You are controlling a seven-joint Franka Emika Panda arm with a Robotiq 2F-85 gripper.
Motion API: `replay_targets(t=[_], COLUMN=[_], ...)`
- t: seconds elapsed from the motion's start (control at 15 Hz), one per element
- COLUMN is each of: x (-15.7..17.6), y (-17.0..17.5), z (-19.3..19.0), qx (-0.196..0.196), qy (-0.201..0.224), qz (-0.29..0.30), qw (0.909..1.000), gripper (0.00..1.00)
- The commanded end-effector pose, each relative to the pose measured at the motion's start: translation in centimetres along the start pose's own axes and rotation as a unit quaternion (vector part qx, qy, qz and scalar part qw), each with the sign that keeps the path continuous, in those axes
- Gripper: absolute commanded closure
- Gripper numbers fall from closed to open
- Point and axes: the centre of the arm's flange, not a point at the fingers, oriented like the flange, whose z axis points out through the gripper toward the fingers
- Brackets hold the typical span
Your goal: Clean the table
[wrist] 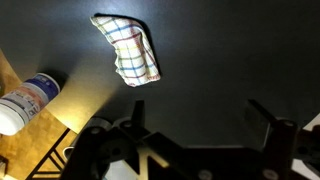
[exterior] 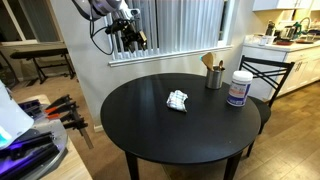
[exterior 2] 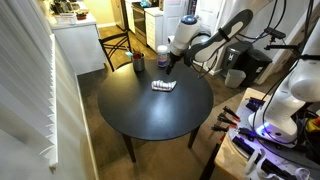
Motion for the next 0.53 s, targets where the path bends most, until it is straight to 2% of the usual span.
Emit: replay_targets(t=[0.0,0.47], x=[0.51,0.74], y=[-0.28,-0.29], z=[0.10,0.33], qx=[0.001,-0.002], qy=[0.003,0.002], qz=[-0.003,0.000], qw=[1.0000,1.0000], gripper=[0.00,0.00])
